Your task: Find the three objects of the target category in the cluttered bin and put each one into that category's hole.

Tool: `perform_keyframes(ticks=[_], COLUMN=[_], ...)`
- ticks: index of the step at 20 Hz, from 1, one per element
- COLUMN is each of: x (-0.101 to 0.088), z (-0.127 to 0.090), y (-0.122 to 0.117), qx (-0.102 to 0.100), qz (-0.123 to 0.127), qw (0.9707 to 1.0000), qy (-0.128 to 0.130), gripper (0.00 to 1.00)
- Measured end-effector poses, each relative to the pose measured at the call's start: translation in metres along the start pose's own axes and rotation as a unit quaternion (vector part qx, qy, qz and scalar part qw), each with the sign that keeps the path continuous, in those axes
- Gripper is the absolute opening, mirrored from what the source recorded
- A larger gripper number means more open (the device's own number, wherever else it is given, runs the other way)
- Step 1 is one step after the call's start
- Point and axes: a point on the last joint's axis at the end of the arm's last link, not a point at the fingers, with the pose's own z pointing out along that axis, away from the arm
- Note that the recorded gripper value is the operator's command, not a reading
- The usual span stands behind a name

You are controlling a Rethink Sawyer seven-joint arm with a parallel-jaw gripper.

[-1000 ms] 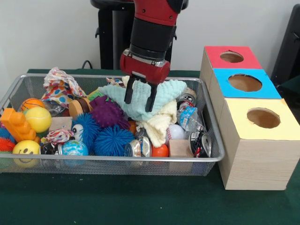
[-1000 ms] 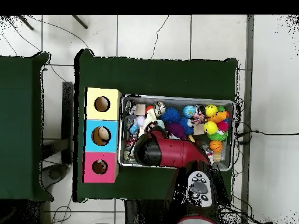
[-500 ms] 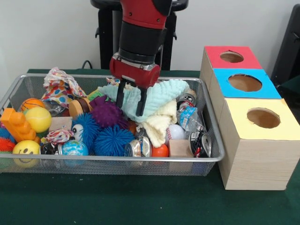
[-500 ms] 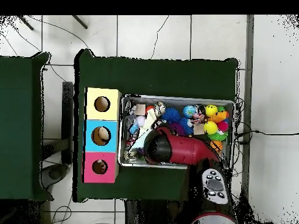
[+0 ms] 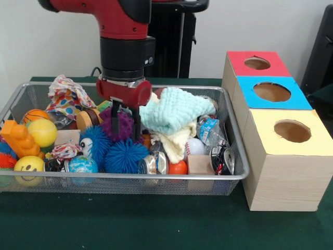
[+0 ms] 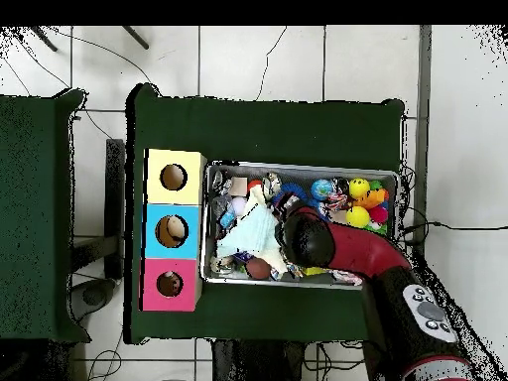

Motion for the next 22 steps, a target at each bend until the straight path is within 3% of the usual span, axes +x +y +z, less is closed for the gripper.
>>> perform_keyframes(ticks=[4,8,11,16,18,19,22], x=[-0.002,0.007,0.015,0.039,0.053,0.069,0.085], z=[0.002,0.001,-0.002,-0.016,-0.024,-0.032,-0.040], y=[0.002,0.019,0.029,0.062,0.080,0.101,0.119], qx=[-0.026,-0.048,-0.050,-0.049,-0.049,-0.052,-0.056], qz=[0.004,-0.006,-0.016,-0.056,-0.078,-0.099,-0.116], qw=[0.9996,0.9987,0.9984,0.9971,0.9956,0.9936,0.9916], qy=[0.009,0.018,0.020,0.018,0.016,0.014,0.015], gripper=[1.00,1.00,1.00,1.00,1.00,1.00,1.00])
